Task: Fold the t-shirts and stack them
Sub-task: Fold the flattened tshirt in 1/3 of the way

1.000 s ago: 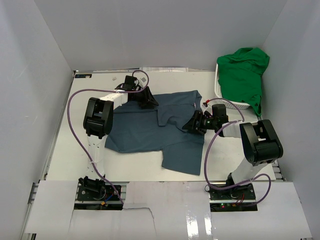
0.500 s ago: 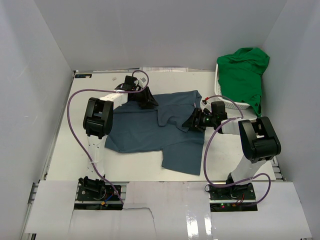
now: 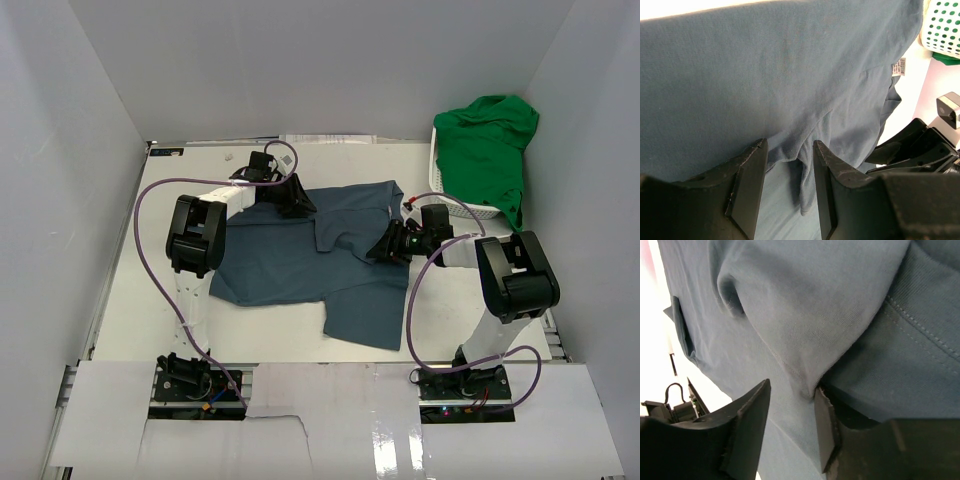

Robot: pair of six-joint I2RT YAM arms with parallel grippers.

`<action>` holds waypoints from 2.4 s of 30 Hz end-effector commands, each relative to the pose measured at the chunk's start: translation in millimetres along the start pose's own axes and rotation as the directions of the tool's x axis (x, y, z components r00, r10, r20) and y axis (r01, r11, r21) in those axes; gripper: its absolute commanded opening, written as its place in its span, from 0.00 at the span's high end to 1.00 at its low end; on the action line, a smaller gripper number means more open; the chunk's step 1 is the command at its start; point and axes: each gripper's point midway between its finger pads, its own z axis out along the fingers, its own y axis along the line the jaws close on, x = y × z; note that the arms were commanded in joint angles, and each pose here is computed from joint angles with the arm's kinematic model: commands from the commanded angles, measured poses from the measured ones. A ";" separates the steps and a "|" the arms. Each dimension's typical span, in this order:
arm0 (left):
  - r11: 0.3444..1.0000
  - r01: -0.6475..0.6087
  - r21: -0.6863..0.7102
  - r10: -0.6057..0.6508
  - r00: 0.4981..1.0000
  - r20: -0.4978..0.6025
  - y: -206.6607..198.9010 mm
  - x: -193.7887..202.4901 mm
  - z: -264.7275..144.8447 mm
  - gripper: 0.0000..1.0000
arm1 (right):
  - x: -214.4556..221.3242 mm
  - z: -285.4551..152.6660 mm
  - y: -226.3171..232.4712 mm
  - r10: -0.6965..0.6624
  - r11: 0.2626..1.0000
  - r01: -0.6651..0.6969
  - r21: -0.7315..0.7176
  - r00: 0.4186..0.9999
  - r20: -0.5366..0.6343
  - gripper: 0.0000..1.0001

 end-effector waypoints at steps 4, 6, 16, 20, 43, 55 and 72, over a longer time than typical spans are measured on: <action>1.000 -0.029 -0.013 0.029 0.999 0.026 -10.9 -5.9 -17.7 0.47 | -4.5 2.6 10.1 -0.014 0.999 0.013 -0.051 1.000 -0.015 0.70; 1.000 -0.028 -0.012 0.028 0.999 0.024 -10.6 -5.5 -17.3 0.47 | -3.9 2.6 10.7 -0.009 0.999 0.008 -0.053 1.000 -0.023 0.88; 0.999 -0.035 -0.013 0.035 0.999 0.026 -11.7 -8.0 -17.5 0.47 | -1.1 -10.8 26.9 0.036 0.998 -0.041 -0.048 0.996 -0.085 0.92; 0.999 -0.033 -0.018 0.034 0.999 0.022 -10.5 -6.3 -18.1 0.47 | 0.0 -16.2 33.4 0.071 0.996 -0.076 -0.046 0.992 -0.105 0.92; 0.999 -0.038 -0.019 0.038 0.999 0.030 -12.6 -8.7 -19.7 0.47 | -2.1 -36.3 9.4 0.184 0.982 -0.179 0.057 0.977 -0.103 0.92; 0.999 -0.039 -0.021 0.039 0.999 0.029 -15.1 -10.3 -22.8 0.47 | -4.6 -46.6 -15.5 0.103 0.971 -0.077 0.225 0.989 -0.107 0.69; 0.982 -0.171 0.083 0.164 0.983 0.084 -95.7 -11.8 -99.0 0.45 | -65.8 -95.5 25.8 -0.253 0.933 0.205 0.295 0.958 0.132 0.37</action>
